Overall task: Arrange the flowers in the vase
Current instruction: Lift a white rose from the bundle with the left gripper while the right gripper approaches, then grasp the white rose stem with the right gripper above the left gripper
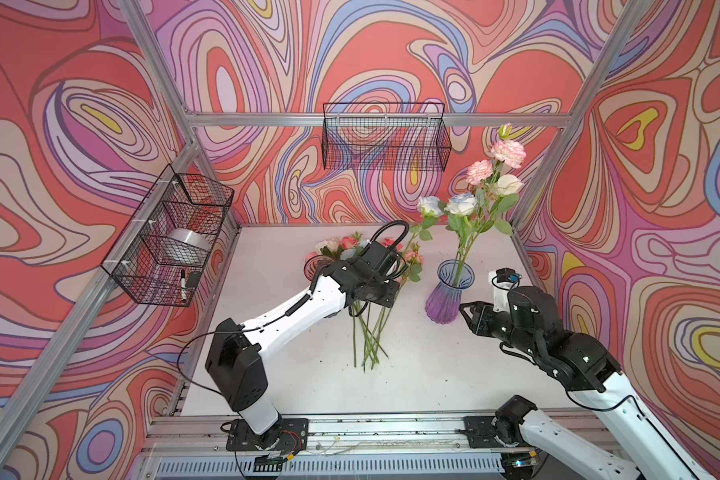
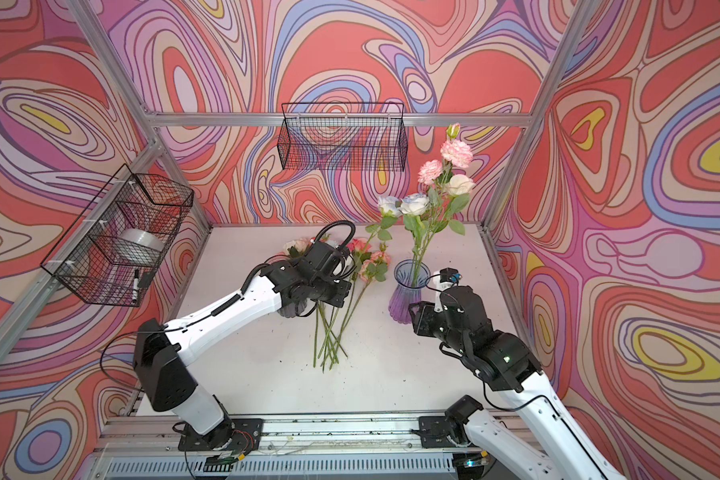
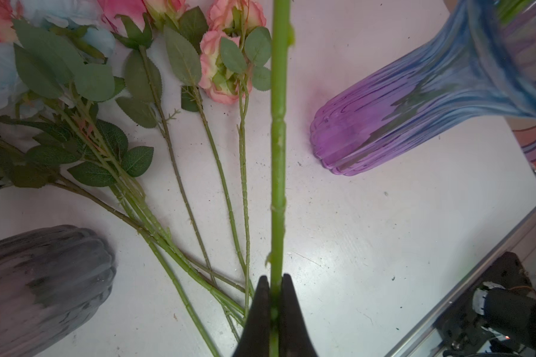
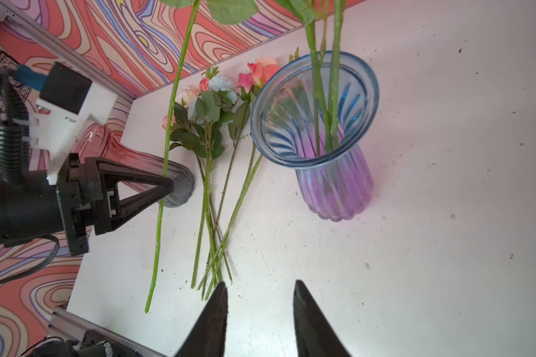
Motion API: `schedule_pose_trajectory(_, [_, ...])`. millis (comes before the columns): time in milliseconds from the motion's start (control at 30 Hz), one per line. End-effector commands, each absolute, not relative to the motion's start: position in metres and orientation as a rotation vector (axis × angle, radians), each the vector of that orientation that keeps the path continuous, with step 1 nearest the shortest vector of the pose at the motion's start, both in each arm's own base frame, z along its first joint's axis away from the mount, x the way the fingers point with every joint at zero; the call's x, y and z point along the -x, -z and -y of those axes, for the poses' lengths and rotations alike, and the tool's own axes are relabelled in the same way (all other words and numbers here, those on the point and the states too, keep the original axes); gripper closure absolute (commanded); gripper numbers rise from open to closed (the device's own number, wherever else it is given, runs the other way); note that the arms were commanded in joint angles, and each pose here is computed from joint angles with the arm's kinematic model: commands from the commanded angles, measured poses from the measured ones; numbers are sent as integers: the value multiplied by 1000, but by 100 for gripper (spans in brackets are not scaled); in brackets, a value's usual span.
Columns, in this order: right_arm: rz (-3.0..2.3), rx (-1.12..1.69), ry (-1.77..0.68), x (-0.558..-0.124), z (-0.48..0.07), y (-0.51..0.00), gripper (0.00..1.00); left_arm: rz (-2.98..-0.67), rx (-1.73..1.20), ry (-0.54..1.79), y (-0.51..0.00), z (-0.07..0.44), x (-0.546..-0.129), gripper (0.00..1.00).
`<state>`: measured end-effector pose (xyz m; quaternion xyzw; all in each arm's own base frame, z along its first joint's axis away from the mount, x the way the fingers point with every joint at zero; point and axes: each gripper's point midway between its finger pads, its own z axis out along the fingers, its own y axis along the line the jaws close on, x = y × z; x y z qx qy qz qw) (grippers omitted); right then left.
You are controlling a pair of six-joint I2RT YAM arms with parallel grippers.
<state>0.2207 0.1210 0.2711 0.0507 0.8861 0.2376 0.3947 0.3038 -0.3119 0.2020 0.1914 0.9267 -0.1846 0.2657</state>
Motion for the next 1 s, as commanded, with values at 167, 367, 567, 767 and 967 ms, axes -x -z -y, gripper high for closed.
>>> schedule_pose_trajectory(167, [-2148,39,-788,-219,-151,-323,59,-2111,-321,796,-255,316,-275,100])
schedule_pose_trajectory(367, [-2084,93,-756,-222,-149,-348,56,-1823,-316,826,-311,312,-260,100])
schedule_pose_trajectory(567, [-1959,190,-864,-228,-170,-383,53,-1723,-418,816,-349,322,-256,100])
schedule_pose_trajectory(767, [-1892,295,-968,-243,-201,-411,51,-1724,-502,885,-350,347,-253,100])
schedule_pose_trajectory(967, [-1886,314,-1049,-263,-224,-418,52,-1723,-514,933,-350,351,-248,100])
